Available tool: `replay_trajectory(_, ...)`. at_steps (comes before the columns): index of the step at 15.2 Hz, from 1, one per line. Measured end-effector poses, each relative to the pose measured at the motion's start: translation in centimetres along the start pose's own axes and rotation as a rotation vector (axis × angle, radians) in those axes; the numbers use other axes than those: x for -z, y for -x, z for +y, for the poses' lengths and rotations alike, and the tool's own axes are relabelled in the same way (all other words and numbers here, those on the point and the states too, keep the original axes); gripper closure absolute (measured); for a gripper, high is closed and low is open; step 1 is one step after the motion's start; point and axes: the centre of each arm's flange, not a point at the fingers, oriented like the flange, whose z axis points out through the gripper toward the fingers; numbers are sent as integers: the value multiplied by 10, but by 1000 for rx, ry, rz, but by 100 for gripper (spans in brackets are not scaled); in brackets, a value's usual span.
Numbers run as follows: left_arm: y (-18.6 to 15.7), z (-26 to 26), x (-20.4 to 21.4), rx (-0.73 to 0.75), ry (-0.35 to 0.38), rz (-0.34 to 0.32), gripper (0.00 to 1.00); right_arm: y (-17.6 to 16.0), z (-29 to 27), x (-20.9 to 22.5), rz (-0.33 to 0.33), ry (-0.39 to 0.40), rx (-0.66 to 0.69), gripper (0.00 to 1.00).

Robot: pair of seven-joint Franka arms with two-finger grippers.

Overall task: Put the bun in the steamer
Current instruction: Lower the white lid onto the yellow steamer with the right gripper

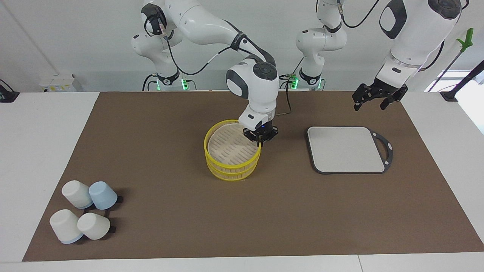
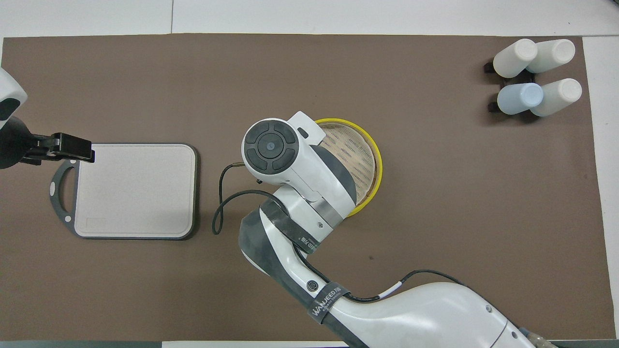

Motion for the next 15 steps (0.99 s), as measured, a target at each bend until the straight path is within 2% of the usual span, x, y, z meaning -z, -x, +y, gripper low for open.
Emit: replay_trajectory(15,0,1,0,-1,1,0,0,6,2,-13,-19,19,31,92)
